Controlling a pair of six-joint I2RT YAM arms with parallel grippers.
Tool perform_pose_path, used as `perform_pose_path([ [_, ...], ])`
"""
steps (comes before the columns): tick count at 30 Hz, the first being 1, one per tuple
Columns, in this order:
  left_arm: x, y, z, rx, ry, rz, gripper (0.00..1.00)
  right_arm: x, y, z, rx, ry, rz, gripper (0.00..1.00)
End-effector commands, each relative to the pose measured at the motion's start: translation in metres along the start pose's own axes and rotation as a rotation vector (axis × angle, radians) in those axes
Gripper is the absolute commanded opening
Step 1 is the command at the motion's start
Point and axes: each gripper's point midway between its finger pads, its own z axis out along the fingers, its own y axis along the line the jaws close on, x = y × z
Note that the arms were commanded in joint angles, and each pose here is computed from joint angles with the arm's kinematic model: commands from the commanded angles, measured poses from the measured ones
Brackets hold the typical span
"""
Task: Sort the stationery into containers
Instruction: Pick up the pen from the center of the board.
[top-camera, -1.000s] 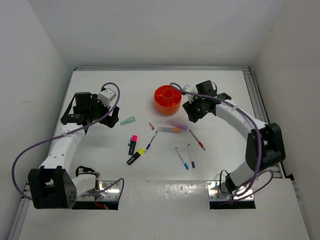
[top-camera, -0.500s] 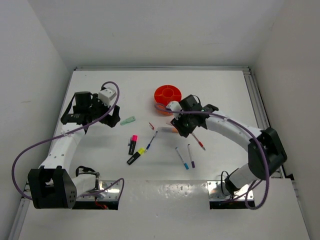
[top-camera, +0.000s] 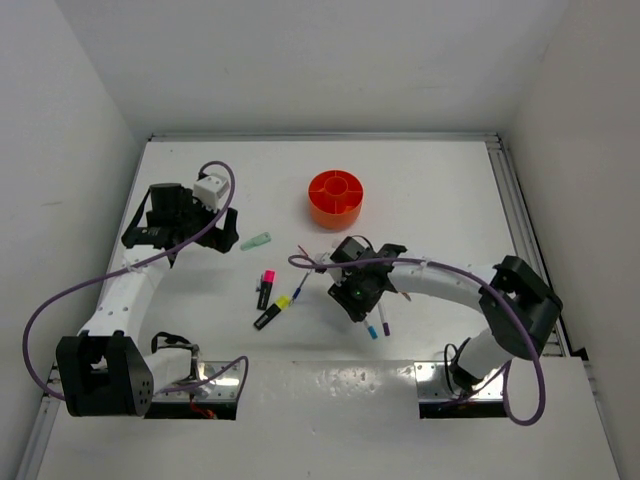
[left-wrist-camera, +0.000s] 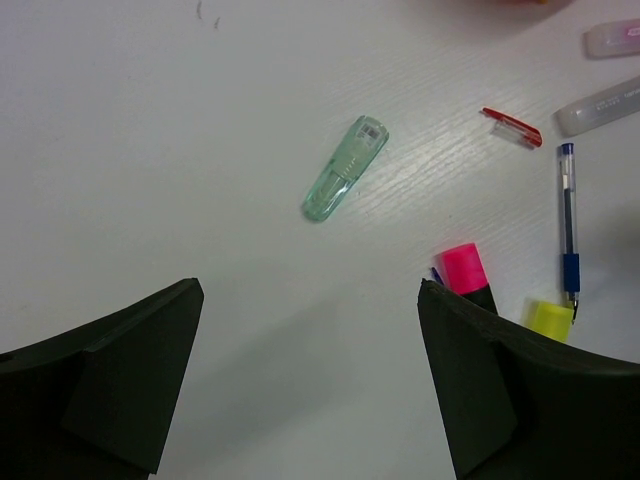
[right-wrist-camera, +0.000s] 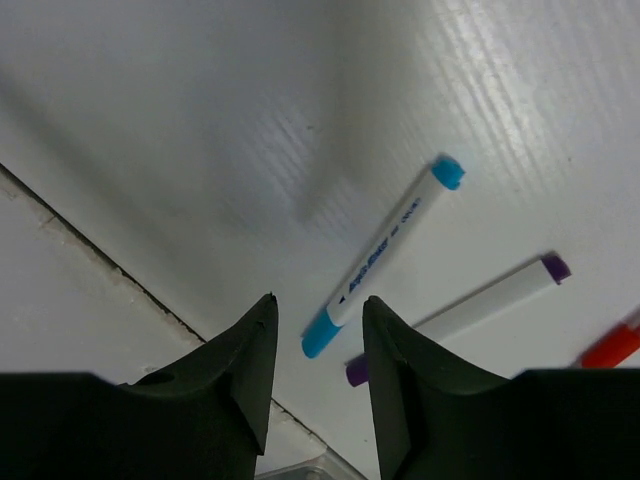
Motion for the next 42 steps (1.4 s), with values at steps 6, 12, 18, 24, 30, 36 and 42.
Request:
perform_pose_path([
  [6, -0.026, 0.01, -0.009, -0.055, -0.067, 0.013, 0.95, -0.003, -0.009, 0.015, 0.108, -0.001, 0.072, 0.38],
  [12, -0.019, 0.009, -0.007, -0.056, -0.058, 0.013, 0.96, -0.001, -0.016, 0.019, 0.137, 0.018, 0.106, 0.46],
  [18, -0.014, 0.01, -0.007, -0.065, -0.052, 0.022, 0.96, 0.012, -0.015, 0.03, 0.056, 0.064, 0.164, 0.43],
  [24, -0.014, 0.01, -0.007, -0.067, -0.066, 0.043, 0.96, 0.018, -0.019, 0.041, 0.076, 0.092, 0.163, 0.27],
  [30, -0.022, 0.007, -0.009, -0.054, -0.112, 0.071, 0.96, 0.02, -0.018, 0.049, 0.126, 0.12, 0.126, 0.08],
  [36, -0.031, -0.014, -0.021, 0.034, -0.189, 0.194, 0.95, 0.0, -0.01, 0.032, 0.05, 0.062, 0.123, 0.0],
  [42, -0.039, -0.054, -0.05, 0.197, -0.306, 0.51, 0.93, -0.055, -0.013, -0.055, -0.297, -0.115, 0.173, 0.0],
])
